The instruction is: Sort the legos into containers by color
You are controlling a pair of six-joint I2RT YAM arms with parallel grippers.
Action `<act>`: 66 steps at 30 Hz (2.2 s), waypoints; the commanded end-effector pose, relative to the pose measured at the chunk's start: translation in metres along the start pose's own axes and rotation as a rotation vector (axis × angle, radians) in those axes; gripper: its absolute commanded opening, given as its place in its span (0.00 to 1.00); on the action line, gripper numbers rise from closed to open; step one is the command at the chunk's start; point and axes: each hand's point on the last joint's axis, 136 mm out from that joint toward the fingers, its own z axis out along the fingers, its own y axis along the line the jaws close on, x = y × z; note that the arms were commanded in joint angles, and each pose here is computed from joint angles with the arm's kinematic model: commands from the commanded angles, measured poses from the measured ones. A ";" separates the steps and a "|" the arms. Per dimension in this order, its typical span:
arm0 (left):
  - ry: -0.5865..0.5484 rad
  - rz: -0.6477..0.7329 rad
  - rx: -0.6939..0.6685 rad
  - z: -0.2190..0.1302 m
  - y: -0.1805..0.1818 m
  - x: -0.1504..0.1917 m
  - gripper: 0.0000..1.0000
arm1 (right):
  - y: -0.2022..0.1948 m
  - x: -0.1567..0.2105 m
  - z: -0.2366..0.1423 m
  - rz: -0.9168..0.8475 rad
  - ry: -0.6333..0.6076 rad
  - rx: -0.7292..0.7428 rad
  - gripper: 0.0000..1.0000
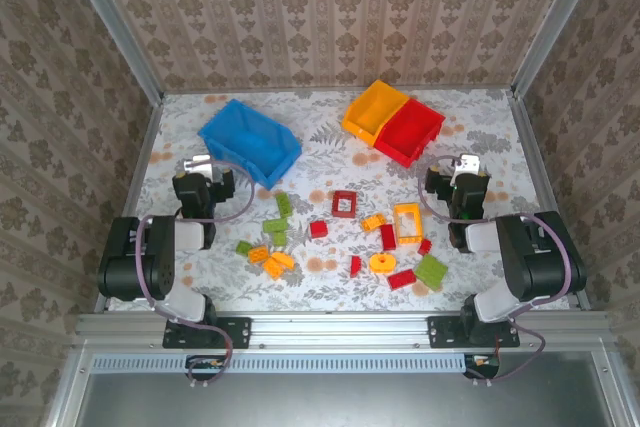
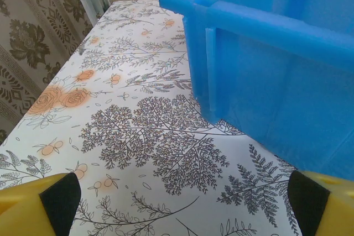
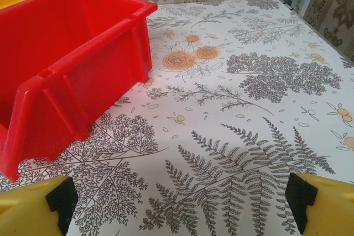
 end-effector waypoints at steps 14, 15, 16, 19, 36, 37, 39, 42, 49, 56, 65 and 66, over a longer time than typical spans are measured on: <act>-0.024 0.015 -0.007 -0.001 0.000 -0.005 1.00 | 0.003 -0.014 0.001 0.006 -0.041 -0.009 0.99; -0.023 0.015 -0.007 -0.001 0.001 -0.005 1.00 | 0.003 -0.013 0.001 0.005 -0.040 -0.009 1.00; -0.024 0.015 -0.008 -0.001 0.001 -0.006 1.00 | 0.003 -0.014 0.001 0.006 -0.040 -0.009 1.00; -0.021 0.013 -0.007 0.000 0.000 -0.005 1.00 | 0.003 -0.014 0.001 0.005 -0.040 -0.009 1.00; 0.440 -0.706 -0.012 -0.083 -0.024 -0.089 0.96 | 0.030 -0.134 -0.092 0.670 0.143 -0.225 0.96; 0.484 -0.713 -0.029 -0.082 -0.026 -0.085 0.95 | 0.027 -0.133 -0.091 0.652 0.187 -0.172 0.89; 0.564 -0.716 -0.020 -0.076 -0.034 -0.083 0.89 | 0.028 -0.134 -0.087 0.591 0.270 -0.128 0.81; 0.678 -0.696 -0.018 -0.059 -0.046 -0.076 0.84 | 0.038 -0.136 -0.073 0.536 0.343 -0.142 0.81; 0.808 -0.661 -0.021 -0.013 -0.065 -0.057 0.75 | 0.063 -0.104 -0.031 0.532 0.543 -0.165 0.84; 0.867 -0.600 -0.006 0.011 -0.075 -0.042 0.51 | 0.071 -0.083 0.001 0.505 0.644 -0.160 0.80; 0.912 -0.470 0.008 0.009 -0.079 -0.027 0.27 | 0.068 -0.057 0.045 0.463 0.717 -0.082 0.68; 0.912 -0.453 0.013 0.009 -0.080 -0.027 0.23 | 0.069 -0.055 0.051 0.457 0.724 -0.078 0.67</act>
